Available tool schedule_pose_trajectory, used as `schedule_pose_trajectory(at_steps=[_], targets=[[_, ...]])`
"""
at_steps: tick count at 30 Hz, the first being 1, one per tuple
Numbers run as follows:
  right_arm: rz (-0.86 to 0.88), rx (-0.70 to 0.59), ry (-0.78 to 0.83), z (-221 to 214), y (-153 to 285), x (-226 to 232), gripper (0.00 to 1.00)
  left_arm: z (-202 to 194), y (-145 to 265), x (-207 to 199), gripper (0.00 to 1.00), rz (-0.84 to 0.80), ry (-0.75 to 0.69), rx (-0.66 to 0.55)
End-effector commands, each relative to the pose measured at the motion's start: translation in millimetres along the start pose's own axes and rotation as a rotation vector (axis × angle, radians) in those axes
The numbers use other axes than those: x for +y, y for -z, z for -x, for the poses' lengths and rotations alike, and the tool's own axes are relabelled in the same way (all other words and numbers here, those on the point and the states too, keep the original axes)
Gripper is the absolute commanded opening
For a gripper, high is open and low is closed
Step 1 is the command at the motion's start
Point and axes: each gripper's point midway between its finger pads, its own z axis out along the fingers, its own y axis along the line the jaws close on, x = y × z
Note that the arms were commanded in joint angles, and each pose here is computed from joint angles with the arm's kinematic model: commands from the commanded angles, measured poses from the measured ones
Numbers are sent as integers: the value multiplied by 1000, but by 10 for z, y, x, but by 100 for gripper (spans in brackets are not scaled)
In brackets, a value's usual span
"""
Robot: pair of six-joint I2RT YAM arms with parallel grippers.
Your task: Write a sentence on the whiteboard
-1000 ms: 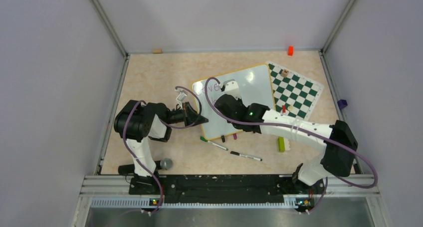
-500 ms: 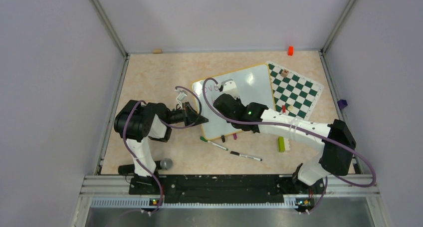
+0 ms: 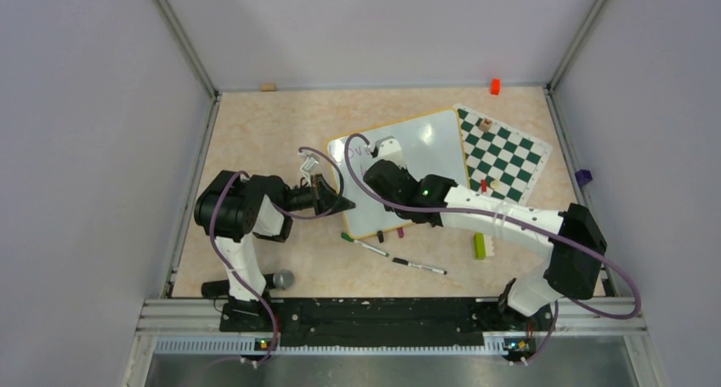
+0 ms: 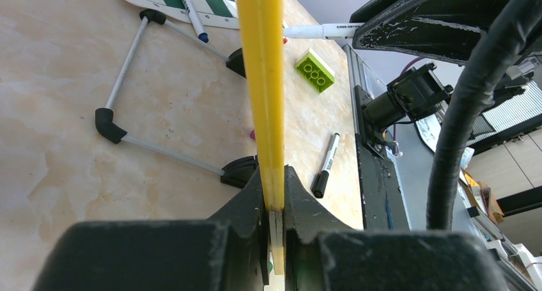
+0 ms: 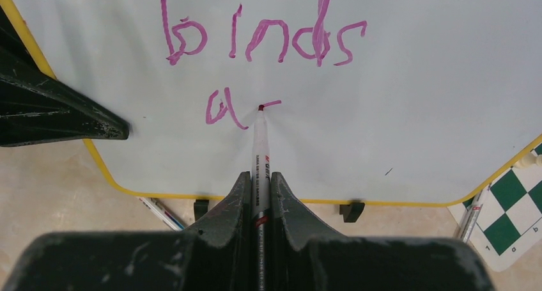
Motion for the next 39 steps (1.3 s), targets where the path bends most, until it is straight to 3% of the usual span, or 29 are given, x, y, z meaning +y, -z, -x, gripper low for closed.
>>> schedule_pose_trajectory(at_steps=[1,39], targets=[[-23,-9,-14,20,-15,-55,0,-228,-14,-165,0,-113,-97,92],[-73,11,-7,-55,25,-184,0,-230,-14,-163,0,-113,-99,92]])
